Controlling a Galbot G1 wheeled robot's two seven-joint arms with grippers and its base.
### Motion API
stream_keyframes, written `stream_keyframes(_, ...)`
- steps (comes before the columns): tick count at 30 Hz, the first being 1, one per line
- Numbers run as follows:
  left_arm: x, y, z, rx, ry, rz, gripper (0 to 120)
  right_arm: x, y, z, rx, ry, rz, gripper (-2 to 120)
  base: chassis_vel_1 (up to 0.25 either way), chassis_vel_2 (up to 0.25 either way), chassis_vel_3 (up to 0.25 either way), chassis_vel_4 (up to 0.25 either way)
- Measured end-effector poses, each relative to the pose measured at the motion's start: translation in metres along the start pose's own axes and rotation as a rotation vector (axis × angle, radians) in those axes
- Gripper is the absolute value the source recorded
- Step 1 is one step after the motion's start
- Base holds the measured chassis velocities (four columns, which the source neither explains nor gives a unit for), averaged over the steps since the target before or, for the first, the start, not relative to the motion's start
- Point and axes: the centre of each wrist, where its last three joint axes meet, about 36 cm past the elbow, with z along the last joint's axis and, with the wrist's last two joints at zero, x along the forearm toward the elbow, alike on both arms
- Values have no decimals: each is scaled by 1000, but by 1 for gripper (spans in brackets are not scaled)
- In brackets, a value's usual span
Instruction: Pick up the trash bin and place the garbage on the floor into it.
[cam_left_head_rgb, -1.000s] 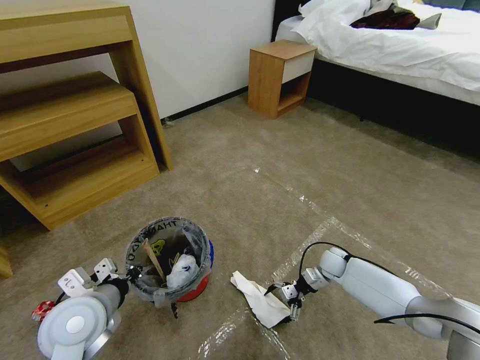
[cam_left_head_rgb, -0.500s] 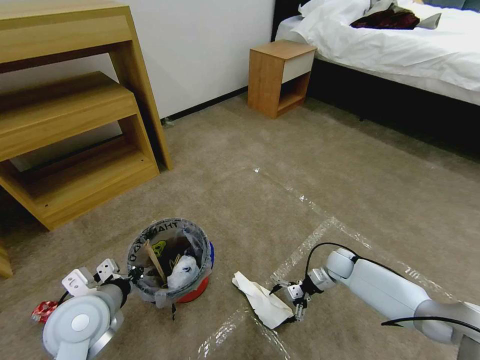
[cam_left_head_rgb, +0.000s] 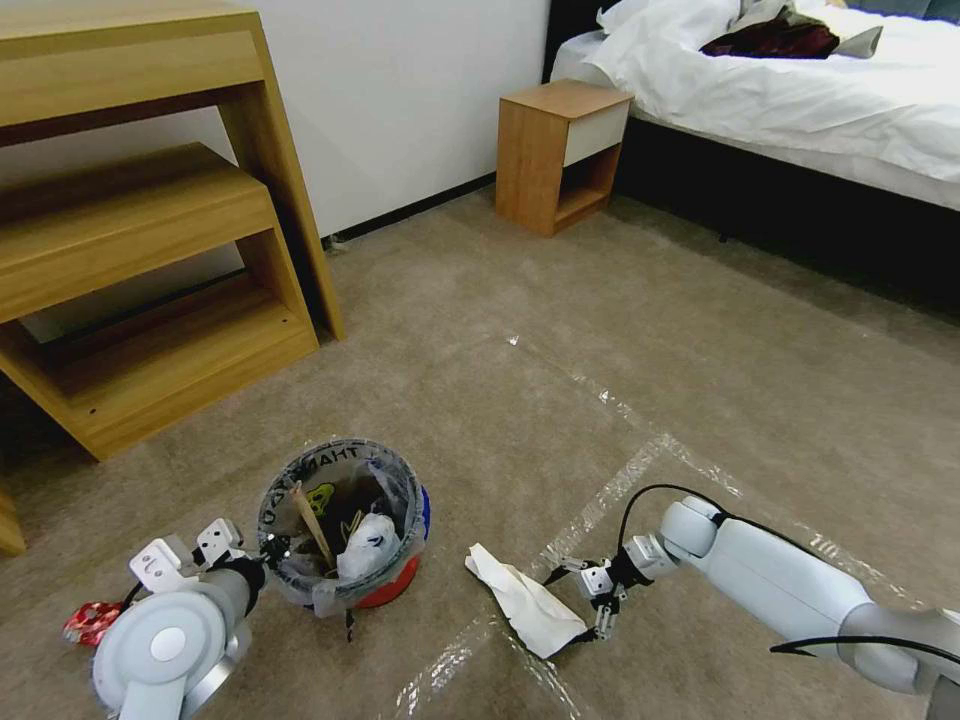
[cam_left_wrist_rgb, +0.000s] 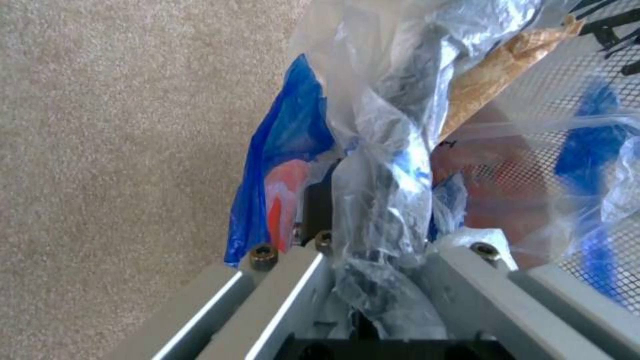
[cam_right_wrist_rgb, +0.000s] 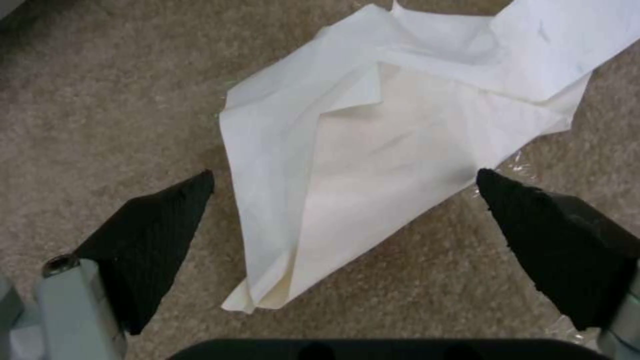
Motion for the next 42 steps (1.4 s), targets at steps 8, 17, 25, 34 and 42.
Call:
stream_keyframes(8,2,1,1,-4,-3,-4,0,-1,2,3,-1,-3,5,100,0,0,0,0)
stream_keyframes(17,2,0,1,-6,-3,-3,0,-1,3,11,-13,0,13,100,0,0,0,0)
stream_keyframes(25,2,0,0,-10,-6,-1,0,1,2,14,-15,1,20,100,0,0,0,0)
stream_keyframes(34,2,1,0,-16,-10,-2,0,0,-5,15,-16,-1,30,100,0,0,0,0)
stream_keyframes(42,2,2,-1,-19,-10,-5,0,-1,-7,15,-44,-47,48,100,0,0,0,0)
